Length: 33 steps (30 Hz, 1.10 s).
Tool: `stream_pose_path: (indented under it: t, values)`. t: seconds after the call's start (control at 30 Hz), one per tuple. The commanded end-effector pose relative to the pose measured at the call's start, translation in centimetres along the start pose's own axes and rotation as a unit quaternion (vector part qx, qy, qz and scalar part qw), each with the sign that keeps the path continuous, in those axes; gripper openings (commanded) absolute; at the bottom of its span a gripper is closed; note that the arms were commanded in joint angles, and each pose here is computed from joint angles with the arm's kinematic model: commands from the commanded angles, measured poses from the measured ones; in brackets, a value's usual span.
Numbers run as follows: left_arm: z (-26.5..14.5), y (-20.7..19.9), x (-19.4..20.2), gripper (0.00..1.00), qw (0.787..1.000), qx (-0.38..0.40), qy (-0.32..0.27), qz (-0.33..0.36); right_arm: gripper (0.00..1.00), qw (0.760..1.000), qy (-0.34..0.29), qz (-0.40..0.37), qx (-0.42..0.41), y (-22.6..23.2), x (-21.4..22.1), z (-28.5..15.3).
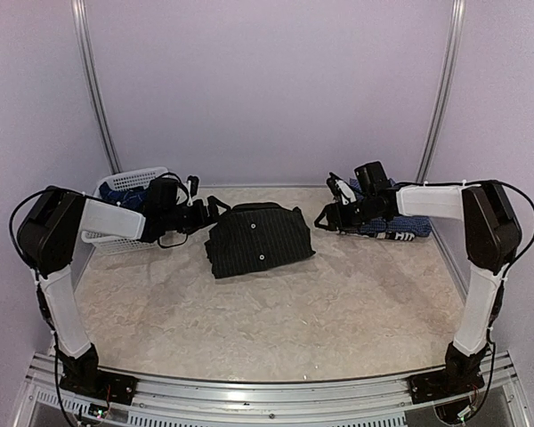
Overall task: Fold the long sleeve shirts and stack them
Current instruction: Smooth out the square-folded shirt at the center of the board, then adjust the square-folded shirt at the center of the board.
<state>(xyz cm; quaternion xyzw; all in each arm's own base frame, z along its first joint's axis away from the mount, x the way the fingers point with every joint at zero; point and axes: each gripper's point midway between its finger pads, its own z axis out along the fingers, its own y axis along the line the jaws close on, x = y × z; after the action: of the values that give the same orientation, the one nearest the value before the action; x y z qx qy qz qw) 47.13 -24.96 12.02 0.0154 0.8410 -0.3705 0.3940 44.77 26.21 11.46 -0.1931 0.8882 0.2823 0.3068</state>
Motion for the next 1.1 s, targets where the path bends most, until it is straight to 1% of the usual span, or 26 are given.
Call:
stream_pose_path:
  t: [0.0,0.17,0.27,0.43,0.57,0.7,0.73,0.9,0.97,1.03,1.07]
  values:
    - [-2.4,-1.9,-1.7,0.99,0.998,0.026,-0.041,0.03,0.67,0.998,-0.045,-0.02,-0.027,2.2,-1.1,-1.1]
    - [-2.4,-3.0,-0.6,0.99,0.995,0.063,-0.014,0.081,0.7,0.995,-0.044,-0.041,-0.076,4.4,-1.2,-0.6]
    - [-1.7,-3.7,-0.3,0.99,0.988,0.089,0.007,0.129,0.7,0.994,-0.038,-0.043,-0.093,5.0,-1.1,-0.5]
    - [0.8,-2.8,0.2,0.99,0.975,0.085,0.057,0.2,0.7,0.993,-0.027,-0.047,-0.109,5.9,-0.3,-0.6]
    - [2.2,-2.2,0.1,0.98,0.967,0.09,0.083,0.224,0.69,0.993,-0.019,-0.048,-0.109,6.0,0.5,-0.8]
    - [3.8,-1.6,1.3,0.93,0.958,0.103,0.131,0.233,0.68,0.993,-0.015,-0.047,-0.111,6.1,1.1,-1.0]
    - [4.0,-1.5,1.4,0.9,0.956,0.104,0.139,0.235,0.68,0.993,-0.015,-0.047,-0.112,6.2,1.2,-1.2]
    - [4.9,-0.4,3.9,0.69,0.946,0.123,0.192,0.229,0.67,0.993,-0.014,-0.049,-0.106,6.2,1.5,-1.8]
    - [4.7,-0.8,4.6,0.56,0.943,0.139,0.201,0.228,0.66,0.993,-0.016,-0.051,-0.104,6.2,1.5,-2.0]
    - [4.0,-1.8,5.1,0.46,0.938,0.162,0.202,0.23,0.66,0.993,-0.015,-0.05,-0.102,6.2,1.5,-2.2]
    - [3.8,-2.3,5.4,0.4,0.936,0.167,0.202,0.235,0.65,0.994,-0.014,-0.051,-0.101,6.2,1.5,-2.3]
